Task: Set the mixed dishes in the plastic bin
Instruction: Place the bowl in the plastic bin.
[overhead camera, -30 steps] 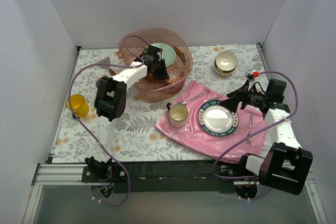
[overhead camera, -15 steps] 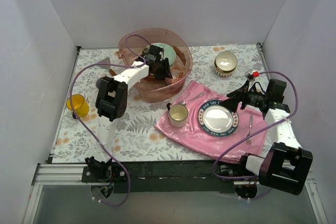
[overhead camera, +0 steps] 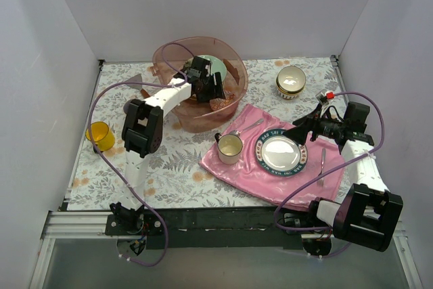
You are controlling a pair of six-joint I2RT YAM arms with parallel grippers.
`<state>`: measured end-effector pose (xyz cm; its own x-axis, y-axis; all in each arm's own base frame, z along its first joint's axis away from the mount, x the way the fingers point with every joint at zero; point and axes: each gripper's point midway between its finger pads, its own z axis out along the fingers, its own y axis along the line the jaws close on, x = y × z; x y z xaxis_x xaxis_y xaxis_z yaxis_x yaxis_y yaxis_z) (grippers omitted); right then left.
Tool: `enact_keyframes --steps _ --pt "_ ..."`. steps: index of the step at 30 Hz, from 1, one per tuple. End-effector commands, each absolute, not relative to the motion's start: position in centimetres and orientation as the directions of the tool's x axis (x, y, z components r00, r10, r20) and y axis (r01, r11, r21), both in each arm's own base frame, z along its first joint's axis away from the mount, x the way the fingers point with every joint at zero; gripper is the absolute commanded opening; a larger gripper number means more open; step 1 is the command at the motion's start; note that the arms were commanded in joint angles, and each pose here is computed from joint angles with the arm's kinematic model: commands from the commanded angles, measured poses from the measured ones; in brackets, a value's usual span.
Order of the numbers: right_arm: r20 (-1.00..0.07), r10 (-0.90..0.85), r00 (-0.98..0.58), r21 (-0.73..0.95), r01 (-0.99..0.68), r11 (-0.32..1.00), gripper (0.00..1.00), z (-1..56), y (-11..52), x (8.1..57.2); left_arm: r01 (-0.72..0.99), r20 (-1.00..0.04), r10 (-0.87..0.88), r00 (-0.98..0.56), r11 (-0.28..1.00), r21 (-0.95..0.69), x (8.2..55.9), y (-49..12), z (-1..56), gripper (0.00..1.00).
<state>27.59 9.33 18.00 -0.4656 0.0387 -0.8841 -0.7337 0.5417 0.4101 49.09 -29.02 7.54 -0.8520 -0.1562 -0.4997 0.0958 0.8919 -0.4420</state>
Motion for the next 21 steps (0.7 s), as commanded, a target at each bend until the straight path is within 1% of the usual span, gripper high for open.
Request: enact_keyframes --steps 1,7,8,9,11,12,14,15,16,18,19,21 --pt "-0.908 0.023 -0.418 0.363 -0.758 0.542 0.92 18.7 9.2 27.7 0.165 -0.648 -0.181 -0.74 0.884 -0.437 50.4 -28.2 15.9 0.65" --pt "-0.911 0.018 -0.413 0.353 -0.754 0.554 0.92 18.6 8.9 27.8 0.174 -0.7 -0.186 -0.69 0.896 -0.409 49.8 -26.9 18.9 0.72" --pt "-0.913 0.014 -0.408 0.347 -0.757 0.553 0.92 18.6 8.9 27.9 0.187 -0.721 -0.194 -0.665 0.892 -0.412 49.5 -26.7 20.6 0.74" --pt "-0.911 0.015 -0.412 0.35 -0.754 0.556 0.92 18.5 8.8 27.9 0.183 -0.723 -0.185 -0.666 0.899 -0.399 49.1 -26.3 20.2 0.75" --pt "-0.912 0.009 -0.41 0.344 -0.753 0.562 0.93 18.5 8.7 27.9 0.181 -0.75 -0.195 -0.632 0.904 -0.387 48.8 -25.5 21.4 0.8" --pt "-0.915 0.006 -0.404 0.337 -0.753 0.565 0.92 18.4 8.6 28.0 0.185 -0.763 -0.194 -0.617 0.906 -0.38 47.9 -24.9 22.2 0.84" --pt "-0.916 0.002 -0.4 0.33 -0.753 0.57 0.93 18.4 8.5 28.0 0.175 -0.788 -0.204 -0.581 0.914 -0.365 47.5 -23.8 23.0 0.89" --pt "-0.92 -0.005 -0.391 0.319 -0.757 0.571 0.92 18.4 8.4 28.0 0.188 -0.813 -0.218 -0.541 0.91 -0.37 46.6 -23.3 25.3 0.92" --pt "-0.921 -0.009 -0.39 0.315 -0.755 0.575 0.92 18.3 8.4 28.0 0.175 -0.806 -0.209 -0.554 0.917 -0.359 45.7 -22.6 24.0 0.94" --pt "-0.924 -0.016 -0.381 0.301 -0.756 0.582 0.93 18.3 8.2 28.0 0.185 -0.824 -0.214 -0.525 0.916 -0.356 44.5 -21.7 24.8 0.97" --pt "-0.928 -0.027 -0.371 0.285 -0.755 0.591 0.93 18.3 8.0 28.1 0.192 -0.832 -0.214 -0.511 0.915 -0.354 43.0 -20.9 25.3 0.98" --pt "-0.93 -0.034 -0.366 0.274 -0.751 0.601 0.93 18.2 7.7 28.1 0.199 -0.837 -0.209 -0.506 0.916 -0.349 41.6 -19.9 25.2 0.98"
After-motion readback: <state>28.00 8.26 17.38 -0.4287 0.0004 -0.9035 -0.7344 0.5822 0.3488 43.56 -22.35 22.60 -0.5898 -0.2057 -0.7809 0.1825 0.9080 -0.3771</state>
